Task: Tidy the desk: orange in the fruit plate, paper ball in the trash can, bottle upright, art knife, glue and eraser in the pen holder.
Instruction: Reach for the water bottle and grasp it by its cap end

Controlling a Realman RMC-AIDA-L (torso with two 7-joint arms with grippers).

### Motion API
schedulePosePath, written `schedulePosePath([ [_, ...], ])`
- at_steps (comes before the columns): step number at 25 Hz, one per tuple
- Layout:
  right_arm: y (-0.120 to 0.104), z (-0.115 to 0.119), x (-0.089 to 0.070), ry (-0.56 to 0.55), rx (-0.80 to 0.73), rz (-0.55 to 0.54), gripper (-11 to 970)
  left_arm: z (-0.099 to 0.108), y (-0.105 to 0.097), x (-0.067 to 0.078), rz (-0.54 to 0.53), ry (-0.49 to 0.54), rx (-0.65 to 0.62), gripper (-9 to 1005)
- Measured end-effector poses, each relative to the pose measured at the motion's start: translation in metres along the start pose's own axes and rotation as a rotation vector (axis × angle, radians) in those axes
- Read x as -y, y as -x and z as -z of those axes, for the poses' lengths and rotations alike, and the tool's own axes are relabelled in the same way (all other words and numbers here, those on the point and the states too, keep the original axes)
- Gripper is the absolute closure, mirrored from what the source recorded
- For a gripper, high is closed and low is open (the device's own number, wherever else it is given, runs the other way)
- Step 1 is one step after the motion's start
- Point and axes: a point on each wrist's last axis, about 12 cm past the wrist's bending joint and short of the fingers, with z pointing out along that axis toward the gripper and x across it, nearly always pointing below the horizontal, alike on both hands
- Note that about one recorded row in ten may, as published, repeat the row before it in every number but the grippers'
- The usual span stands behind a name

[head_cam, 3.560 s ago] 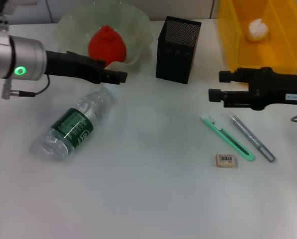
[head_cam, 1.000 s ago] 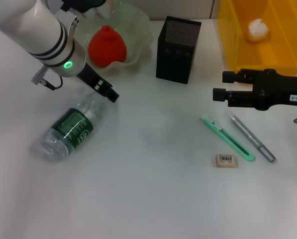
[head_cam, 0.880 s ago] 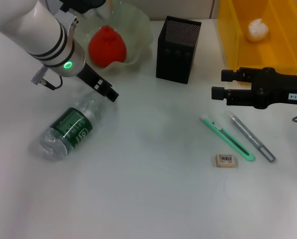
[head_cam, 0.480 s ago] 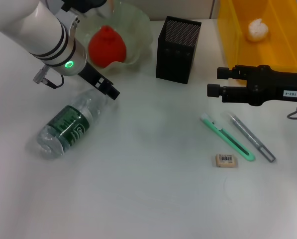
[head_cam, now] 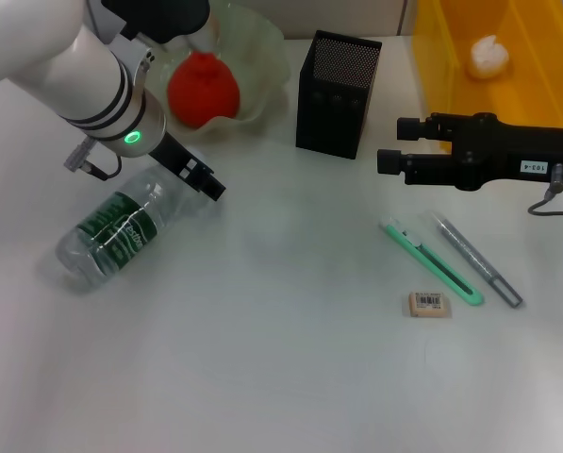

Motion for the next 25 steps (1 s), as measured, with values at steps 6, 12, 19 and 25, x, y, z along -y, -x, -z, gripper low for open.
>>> schedulePosePath([
  [6, 0.0009, -0.0017, -0.0004, 0.004, 0.000, 0.002, 210, -0.0002, 0.0037, 0.0009, 0.005, -0.008, 0.036, 226],
  [12, 0.0017, -0.0021, -0.0003, 0.003, 0.004, 0.002, 212, -0.0011, 0.0036, 0.0017, -0.009, -0.002, 0.035, 226],
  [19, 0.0017, -0.0021, -0.0002, 0.003, 0.004, 0.002, 213, -0.0033, 0.0012, 0.0045, -0.040, -0.003, 0.024, 293],
  [25, 0.0017, -0.0021, 0.0005, -0.003, 0.004, 0.002, 214, -0.0043, 0.0004, 0.0074, -0.069, -0.012, 0.022, 392],
])
